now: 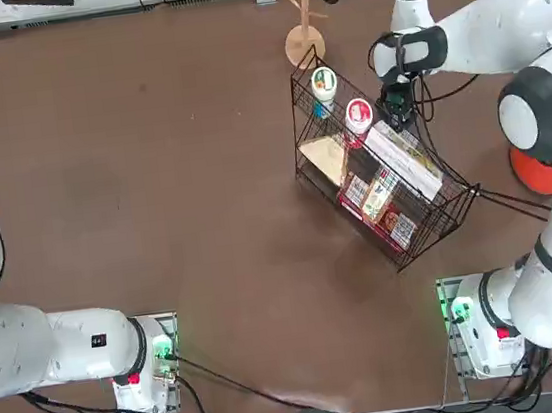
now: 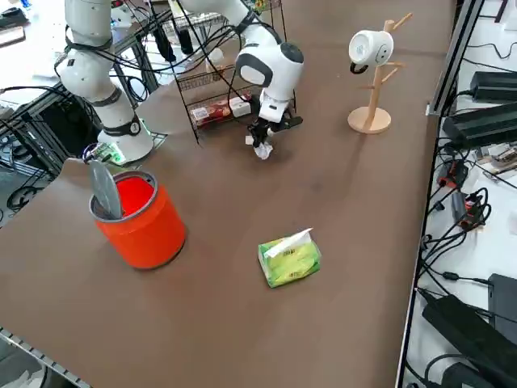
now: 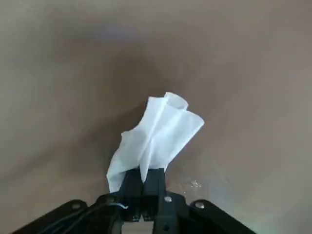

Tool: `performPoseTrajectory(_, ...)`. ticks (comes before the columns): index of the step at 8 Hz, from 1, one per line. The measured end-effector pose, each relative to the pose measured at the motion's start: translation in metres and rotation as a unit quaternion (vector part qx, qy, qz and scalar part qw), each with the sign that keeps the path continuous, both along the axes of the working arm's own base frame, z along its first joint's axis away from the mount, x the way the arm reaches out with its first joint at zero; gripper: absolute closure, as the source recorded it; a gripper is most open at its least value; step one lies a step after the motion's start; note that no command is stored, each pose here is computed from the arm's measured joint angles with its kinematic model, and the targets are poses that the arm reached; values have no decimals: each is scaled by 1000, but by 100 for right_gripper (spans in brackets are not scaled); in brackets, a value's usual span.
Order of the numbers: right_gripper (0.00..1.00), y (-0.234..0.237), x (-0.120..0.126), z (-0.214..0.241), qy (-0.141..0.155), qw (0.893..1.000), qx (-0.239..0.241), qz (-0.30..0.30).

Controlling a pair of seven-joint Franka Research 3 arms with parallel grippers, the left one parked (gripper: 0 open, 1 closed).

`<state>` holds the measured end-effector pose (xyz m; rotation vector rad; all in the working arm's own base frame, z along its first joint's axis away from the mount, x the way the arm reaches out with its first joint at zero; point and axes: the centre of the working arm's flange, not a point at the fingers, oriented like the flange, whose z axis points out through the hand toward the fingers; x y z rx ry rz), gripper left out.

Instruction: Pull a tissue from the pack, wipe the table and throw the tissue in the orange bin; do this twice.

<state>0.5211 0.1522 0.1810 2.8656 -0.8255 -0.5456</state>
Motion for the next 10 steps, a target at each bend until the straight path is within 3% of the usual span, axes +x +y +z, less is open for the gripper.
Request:
performPoseTrajectory(5, 99, 13, 16, 2, -18, 1000, 3, -11)
performPoseTrajectory(10, 99, 1, -1, -6, 42, 999, 2, 8)
